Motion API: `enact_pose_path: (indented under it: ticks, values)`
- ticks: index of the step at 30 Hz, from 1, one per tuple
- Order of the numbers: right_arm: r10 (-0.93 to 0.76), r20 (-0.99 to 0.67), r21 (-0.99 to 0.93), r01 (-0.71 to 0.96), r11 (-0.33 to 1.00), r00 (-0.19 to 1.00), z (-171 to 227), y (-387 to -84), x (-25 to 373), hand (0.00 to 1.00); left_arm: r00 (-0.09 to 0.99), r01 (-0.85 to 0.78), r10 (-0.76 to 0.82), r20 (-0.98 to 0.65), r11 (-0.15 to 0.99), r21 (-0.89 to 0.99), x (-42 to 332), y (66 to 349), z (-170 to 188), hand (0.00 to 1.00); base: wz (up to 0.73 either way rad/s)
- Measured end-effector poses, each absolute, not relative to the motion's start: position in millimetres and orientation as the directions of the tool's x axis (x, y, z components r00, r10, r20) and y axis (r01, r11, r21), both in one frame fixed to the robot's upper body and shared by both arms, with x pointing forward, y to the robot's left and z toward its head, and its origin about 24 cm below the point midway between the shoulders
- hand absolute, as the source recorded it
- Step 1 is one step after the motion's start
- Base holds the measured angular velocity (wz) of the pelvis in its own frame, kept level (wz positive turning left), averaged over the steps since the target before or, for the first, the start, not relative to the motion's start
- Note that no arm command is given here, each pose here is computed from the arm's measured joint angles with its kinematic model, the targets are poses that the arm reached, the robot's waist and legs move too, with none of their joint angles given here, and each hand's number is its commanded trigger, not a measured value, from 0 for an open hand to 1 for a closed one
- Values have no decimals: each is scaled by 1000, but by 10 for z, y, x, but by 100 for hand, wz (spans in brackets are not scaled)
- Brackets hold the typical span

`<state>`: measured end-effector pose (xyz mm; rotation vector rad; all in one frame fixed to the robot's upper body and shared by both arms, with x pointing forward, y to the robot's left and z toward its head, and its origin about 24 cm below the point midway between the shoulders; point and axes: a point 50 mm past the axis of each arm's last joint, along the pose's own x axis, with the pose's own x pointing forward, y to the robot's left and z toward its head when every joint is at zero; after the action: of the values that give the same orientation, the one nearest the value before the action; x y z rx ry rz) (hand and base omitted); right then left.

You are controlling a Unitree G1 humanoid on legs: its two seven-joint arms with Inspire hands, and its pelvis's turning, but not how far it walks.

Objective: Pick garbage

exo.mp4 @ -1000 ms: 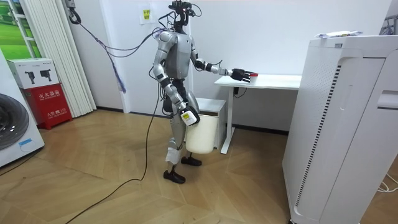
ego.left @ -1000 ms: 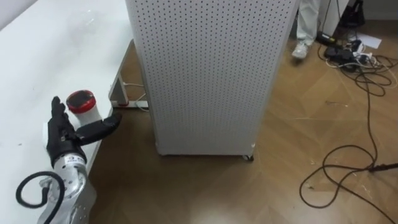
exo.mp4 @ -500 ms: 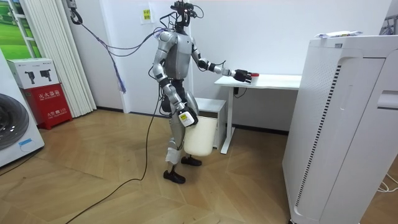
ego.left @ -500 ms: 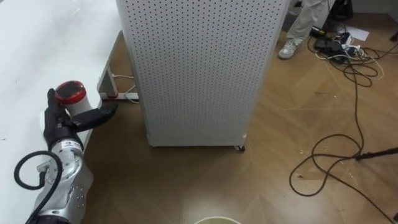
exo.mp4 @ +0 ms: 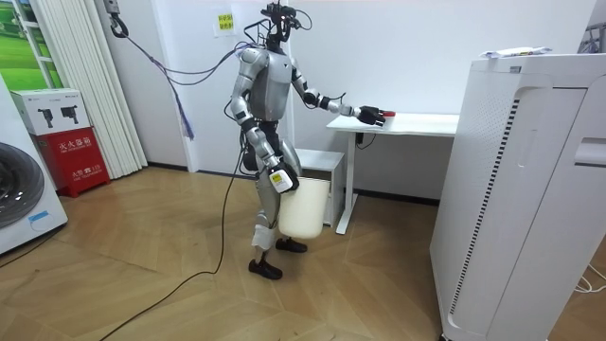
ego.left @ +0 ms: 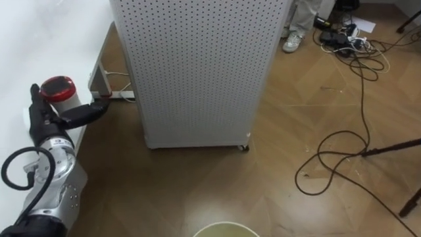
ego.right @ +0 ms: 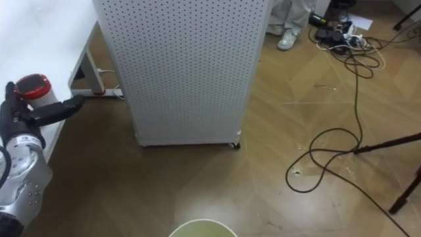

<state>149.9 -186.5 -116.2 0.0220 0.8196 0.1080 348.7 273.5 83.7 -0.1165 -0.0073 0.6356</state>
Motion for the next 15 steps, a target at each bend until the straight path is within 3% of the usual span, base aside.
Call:
enact_pose_path:
  ticks: [6,15]
  values:
    - [97,-730,56,-81,995,676,-1167,-1872,1510,100,766,-642,643,-10,762,-85,3452,2901,887,100,1]
    - [111,-729,50,-108,993,675,-1168,-1824,1542,100,729,-682,684,-21,725,-91,3450,2934,889,100,0]
